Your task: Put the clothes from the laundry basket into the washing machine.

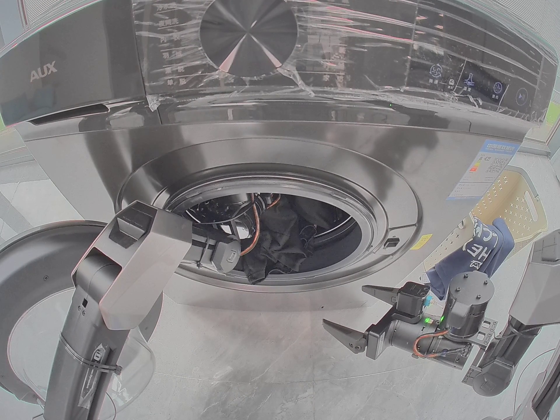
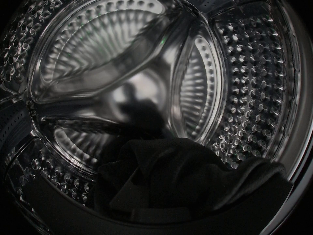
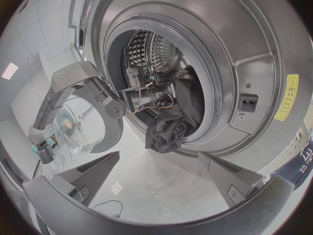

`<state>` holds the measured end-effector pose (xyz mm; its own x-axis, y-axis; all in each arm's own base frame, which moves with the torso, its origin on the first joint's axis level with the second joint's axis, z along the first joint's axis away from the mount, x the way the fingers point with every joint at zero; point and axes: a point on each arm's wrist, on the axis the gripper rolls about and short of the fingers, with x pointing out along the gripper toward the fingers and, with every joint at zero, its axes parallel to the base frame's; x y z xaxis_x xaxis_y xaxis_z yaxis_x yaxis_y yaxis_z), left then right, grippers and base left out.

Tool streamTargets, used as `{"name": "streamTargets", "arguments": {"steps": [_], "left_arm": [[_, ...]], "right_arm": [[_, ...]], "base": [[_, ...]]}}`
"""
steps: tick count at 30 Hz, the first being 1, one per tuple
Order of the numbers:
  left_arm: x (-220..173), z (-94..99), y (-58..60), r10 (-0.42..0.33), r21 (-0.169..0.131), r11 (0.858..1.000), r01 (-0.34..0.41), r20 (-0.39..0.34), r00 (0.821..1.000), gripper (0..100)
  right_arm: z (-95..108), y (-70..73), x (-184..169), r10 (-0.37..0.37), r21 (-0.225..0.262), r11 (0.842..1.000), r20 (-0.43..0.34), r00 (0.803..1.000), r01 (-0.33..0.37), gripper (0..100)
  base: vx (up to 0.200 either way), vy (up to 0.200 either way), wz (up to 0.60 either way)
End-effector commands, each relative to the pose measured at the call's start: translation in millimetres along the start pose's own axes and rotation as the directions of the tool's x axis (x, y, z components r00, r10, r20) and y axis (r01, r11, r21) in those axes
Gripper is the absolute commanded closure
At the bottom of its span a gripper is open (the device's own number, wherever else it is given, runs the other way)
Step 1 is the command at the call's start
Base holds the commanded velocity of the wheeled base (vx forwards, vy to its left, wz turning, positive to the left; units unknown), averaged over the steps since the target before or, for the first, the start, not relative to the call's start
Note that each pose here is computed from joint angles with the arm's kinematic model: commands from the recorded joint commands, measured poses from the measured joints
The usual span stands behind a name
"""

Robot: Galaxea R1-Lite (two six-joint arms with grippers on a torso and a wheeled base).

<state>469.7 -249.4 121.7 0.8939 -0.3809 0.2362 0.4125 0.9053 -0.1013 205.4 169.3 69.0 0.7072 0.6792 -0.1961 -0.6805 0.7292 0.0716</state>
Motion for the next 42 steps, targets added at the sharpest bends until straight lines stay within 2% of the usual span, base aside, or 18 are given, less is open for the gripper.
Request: {"name": "streamTargets", "arguments": {"steps": [1,2,3,6,9,12,13,16,21,26,27,28,33,35,36,37,39,42], "left_arm": [[2.1,-0.5,4.6,0.017,-0.007,1.000,-0.017,0.005,1.000,100],[1.7,-0.8,5.5,0.018,-0.008,1.000,-0.018,0.002,1.000,100],[1.6,-0.8,4.7,0.017,-0.008,1.000,-0.017,0.002,1.000,0],[-3.5,-4.1,2.2,0.018,-0.040,0.999,-0.019,-0.028,0.999,0],[-17.8,-2.8,-3.0,0.013,-0.072,0.997,-0.020,-0.095,0.995,0],[-40.4,-8.6,-4.5,-0.025,-0.067,0.998,0.010,-0.235,0.972,0],[-49.1,-14.1,-4.4,-0.044,-0.069,0.997,0.025,-0.291,0.956,0],[-63.8,-27.1,-2.3,-0.052,-0.063,0.998,0.030,-0.380,0.924,0],[-77.2,-46.5,0.6,-0.044,-0.030,0.999,0.034,-0.477,0.878,0],[-81.5,-58.2,-0.5,-0.054,-0.022,0.999,0.050,-0.516,0.855,0],[-81.7,-61.1,-0.2,-0.053,-0.018,0.999,0.051,-0.526,0.849,100],[-81.5,-62.3,-0.2,-0.052,-0.017,0.999,0.051,-0.529,0.847,100],[-73.3,-67.6,0.8,-0.052,-0.020,0.999,0.049,-0.510,0.859,100],[-62.0,-64.8,0.4,-0.047,-0.023,0.999,0.041,-0.466,0.883,100],[-62.0,-64.8,0.4,-0.047,-0.023,0.999,0.041,-0.466,0.883,100],[-53.0,-59.8,-0.8,-0.045,-0.027,0.999,0.037,-0.422,0.906,100],[-41.2,-52.5,-1.2,-0.026,-0.034,0.999,0.015,-0.352,0.936,100],[-27.9,-47.2,0.3,0.007,-0.044,0.999,-0.020,-0.266,0.964,100]], "right_arm": [[-0.8,-0.1,0.4,0.000,0.000,1.000,-0.003,1.000,0.000,0],[-0.8,-0.1,0.4,0.000,0.000,1.000,-0.003,1.000,0.000,0],[-0.8,-0.1,0.4,0.000,0.000,1.000,-0.003,1.000,0.000,0],[-0.7,-0.5,0.4,-0.001,0.000,1.000,-0.003,1.000,0.001,0],[-0.7,-1.6,0.3,-0.004,0.001,1.000,-0.003,1.000,0.004,0],[-0.7,-1.2,0.3,-0.003,0.001,1.000,-0.003,1.000,0.003,0],[-0.4,-0.8,0.6,-0.001,0.001,1.000,-0.001,1.000,0.001,0],[-0.5,-0.4,0.6,0.000,0.000,1.000,-0.001,1.000,0.000,0],[-0.5,0.3,0.7,0.002,0.001,1.000,-0.001,1.000,-0.002,0],[-0.6,0.3,1.1,0.003,0.000,1.000,-0.002,1.000,-0.003,0],[-0.6,0.3,1.1,0.003,0.000,1.000,-0.002,1.000,-0.003,0],[-0.6,0.3,1.1,0.003,0.001,1.000,-0.002,1.000,-0.003,0],[-0.3,0.3,1.4,0.003,0.000,1.000,0.000,1.000,-0.003,0],[0.0,0.3,1.7,0.003,-0.001,1.000,0.002,1.000,-0.003,0],[0.0,0.3,1.7,0.003,-0.001,1.000,0.002,1.000,-0.003,0],[0.2,0.3,1.9,0.004,0.001,1.000,0.003,1.000,-0.004,0],[0.5,0.3,2.2,0.004,0.001,1.000,0.005,1.000,-0.004,0],[0.8,0.3,2.5,0.004,-0.001,1.000,0.006,1.000,-0.004,0]], "base": [[0.000,0.000,0.00],[0.000,0.000,0.00],[0.000,0.000,0.00],[0.000,0.000,0.00],[0.000,0.000,0.00],[0.000,0.000,0.00],[0.000,0.000,0.00],[0.000,0.000,0.00],[0.000,0.000,0.00],[0.000,0.000,0.00],[0.000,0.000,0.00],[0.000,0.000,0.00],[0.000,0.000,0.00],[0.000,0.000,0.00],[0.000,0.000,0.00],[0.000,0.000,0.00],[0.000,0.000,0.00],[0.000,0.000,0.00]]}}
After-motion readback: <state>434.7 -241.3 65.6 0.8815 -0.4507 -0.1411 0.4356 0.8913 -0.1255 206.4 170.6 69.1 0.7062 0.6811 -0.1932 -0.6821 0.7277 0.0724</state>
